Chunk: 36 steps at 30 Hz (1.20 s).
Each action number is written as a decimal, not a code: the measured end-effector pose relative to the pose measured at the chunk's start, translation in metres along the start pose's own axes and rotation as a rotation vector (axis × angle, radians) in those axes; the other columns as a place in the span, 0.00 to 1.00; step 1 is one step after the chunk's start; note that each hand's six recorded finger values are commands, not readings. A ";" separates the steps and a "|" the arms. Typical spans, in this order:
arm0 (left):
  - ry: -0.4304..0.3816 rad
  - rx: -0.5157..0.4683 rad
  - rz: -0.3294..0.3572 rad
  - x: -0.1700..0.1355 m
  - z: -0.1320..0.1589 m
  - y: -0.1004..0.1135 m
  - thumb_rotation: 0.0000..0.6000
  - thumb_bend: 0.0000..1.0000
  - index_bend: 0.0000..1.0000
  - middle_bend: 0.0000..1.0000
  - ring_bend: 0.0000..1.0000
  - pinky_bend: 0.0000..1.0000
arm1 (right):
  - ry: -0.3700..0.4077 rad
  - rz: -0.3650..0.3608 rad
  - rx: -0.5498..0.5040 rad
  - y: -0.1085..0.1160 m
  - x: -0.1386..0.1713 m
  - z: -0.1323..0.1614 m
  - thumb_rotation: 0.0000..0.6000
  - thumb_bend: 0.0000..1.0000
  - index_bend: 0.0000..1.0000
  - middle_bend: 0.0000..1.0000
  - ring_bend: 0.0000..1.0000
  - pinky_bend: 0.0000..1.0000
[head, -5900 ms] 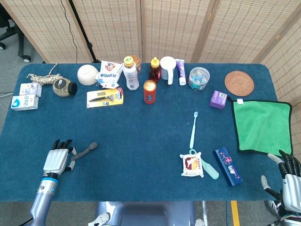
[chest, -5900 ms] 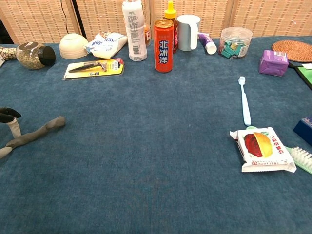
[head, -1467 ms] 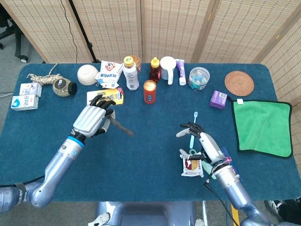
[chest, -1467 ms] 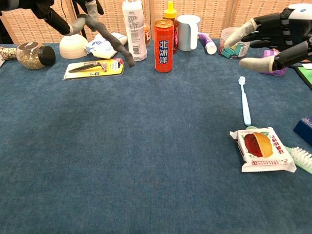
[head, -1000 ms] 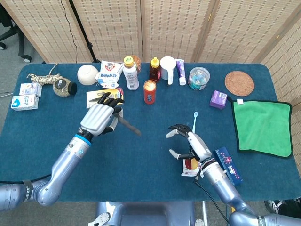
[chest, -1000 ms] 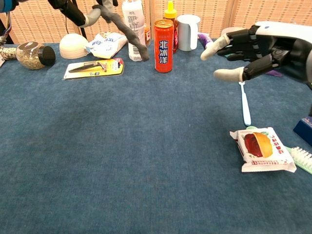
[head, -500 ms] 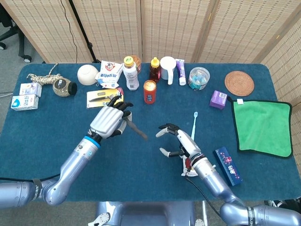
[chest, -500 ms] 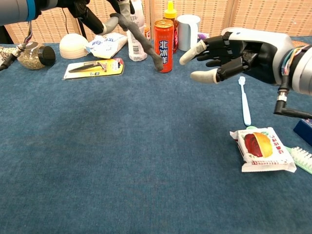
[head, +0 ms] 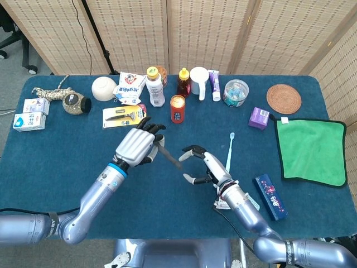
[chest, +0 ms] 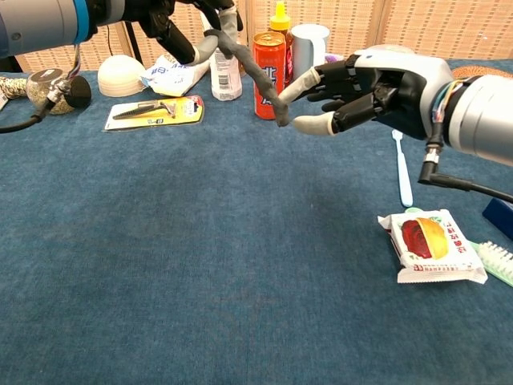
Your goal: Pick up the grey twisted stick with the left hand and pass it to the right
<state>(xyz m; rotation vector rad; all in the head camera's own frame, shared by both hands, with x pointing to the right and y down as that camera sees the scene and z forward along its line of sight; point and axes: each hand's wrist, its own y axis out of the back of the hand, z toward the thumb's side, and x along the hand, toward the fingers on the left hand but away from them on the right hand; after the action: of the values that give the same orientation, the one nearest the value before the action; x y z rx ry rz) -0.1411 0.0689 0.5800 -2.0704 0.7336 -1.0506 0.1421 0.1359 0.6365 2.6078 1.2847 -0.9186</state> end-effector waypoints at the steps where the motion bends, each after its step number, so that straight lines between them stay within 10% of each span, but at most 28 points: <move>1: 0.000 0.003 0.001 0.001 0.001 -0.001 1.00 0.60 0.67 0.22 0.19 0.00 | -0.001 -0.001 0.000 -0.001 -0.001 0.000 1.00 0.34 0.36 0.19 0.06 0.00; 36: -0.001 0.005 0.004 0.009 0.011 -0.009 1.00 0.60 0.67 0.22 0.19 0.00 | -0.027 0.000 -0.016 -0.010 -0.017 -0.002 1.00 0.34 0.46 0.26 0.09 0.00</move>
<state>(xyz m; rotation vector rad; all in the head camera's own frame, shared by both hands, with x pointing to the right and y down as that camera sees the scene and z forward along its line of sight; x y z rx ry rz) -0.1257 0.0713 0.5864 -2.0644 0.7333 -1.0481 0.1278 0.1316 0.6495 2.5745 1.2807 -0.9360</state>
